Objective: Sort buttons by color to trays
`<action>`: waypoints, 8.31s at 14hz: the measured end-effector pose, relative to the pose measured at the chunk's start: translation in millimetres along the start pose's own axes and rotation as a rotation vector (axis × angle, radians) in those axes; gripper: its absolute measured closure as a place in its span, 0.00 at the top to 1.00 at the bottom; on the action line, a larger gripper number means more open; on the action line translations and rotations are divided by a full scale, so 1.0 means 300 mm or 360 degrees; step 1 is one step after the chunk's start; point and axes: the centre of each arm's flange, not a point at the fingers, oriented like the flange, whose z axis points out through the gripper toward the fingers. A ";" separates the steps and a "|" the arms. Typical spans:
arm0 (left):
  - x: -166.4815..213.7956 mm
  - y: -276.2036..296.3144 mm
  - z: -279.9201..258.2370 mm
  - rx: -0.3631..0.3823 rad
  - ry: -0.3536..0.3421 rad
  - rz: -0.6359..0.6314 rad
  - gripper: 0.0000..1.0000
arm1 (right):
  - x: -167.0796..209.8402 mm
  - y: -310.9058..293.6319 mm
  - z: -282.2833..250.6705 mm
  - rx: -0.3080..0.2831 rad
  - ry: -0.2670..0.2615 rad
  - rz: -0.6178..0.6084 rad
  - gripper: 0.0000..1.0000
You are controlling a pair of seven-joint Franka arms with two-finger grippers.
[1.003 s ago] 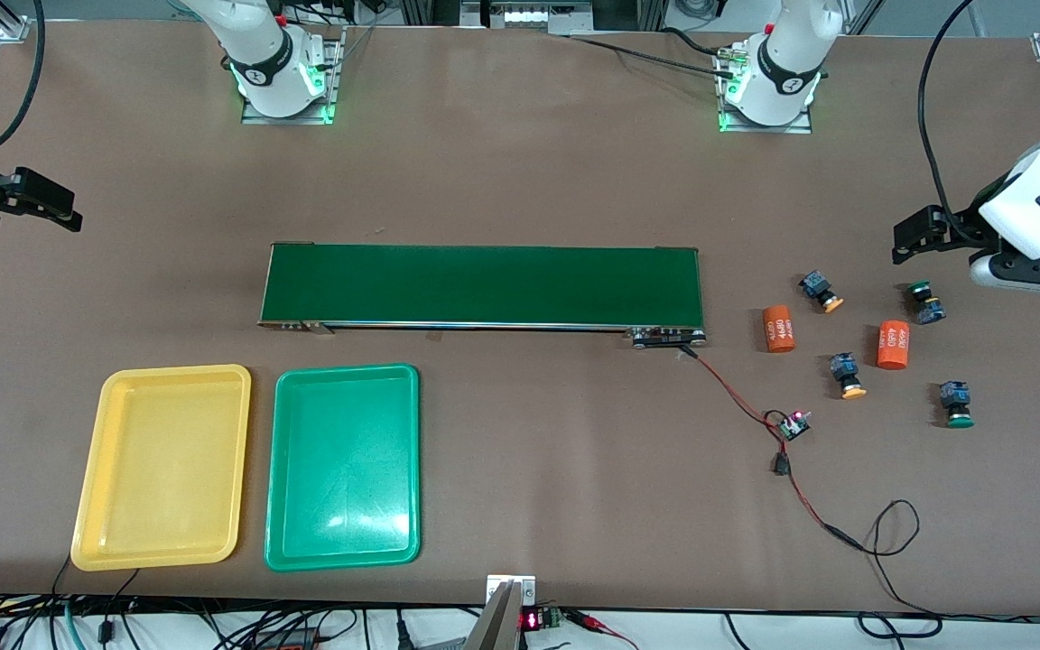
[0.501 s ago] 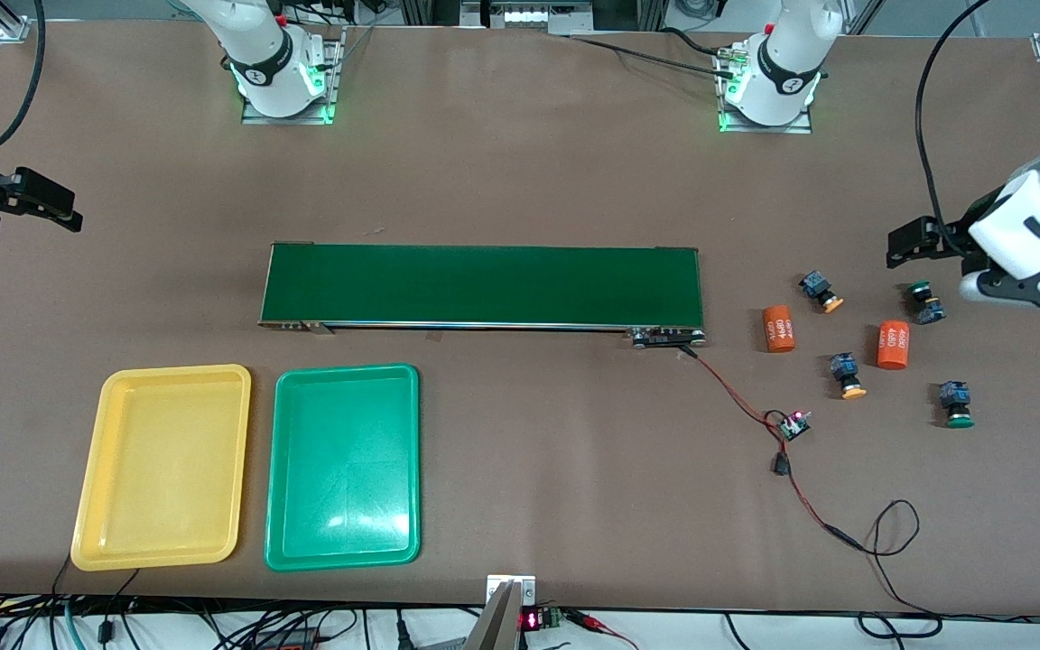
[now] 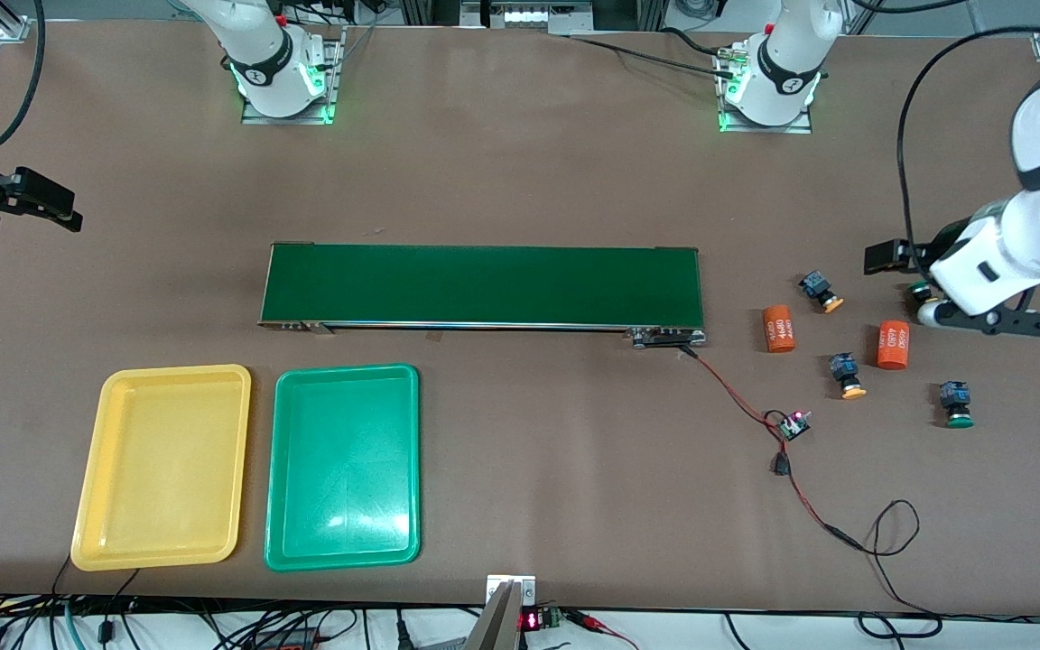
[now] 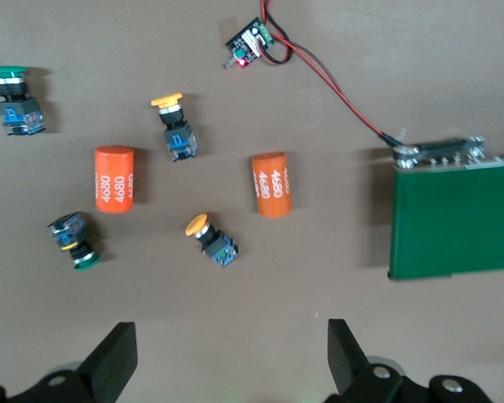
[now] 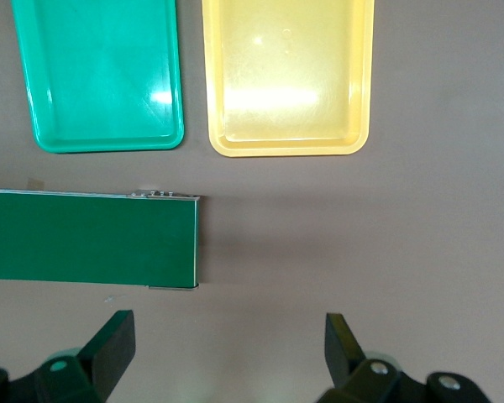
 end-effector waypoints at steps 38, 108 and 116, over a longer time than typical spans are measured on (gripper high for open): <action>-0.063 0.877 0.643 -0.0051 0.0018 -0.0069 0.49 | 0.003 0.000 -0.004 0.0000 0.0016 0.0000 1.00; 0.046 0.828 0.528 -0.0087 -0.0082 -0.0180 1.00 | 0.018 0.029 0.002 0.0000 0.0024 0.0025 1.00; 0.172 0.203 0.342 -0.0103 -0.0112 -0.0292 1.00 | 0.010 -0.032 0.009 0.0002 -0.0026 -0.0003 1.00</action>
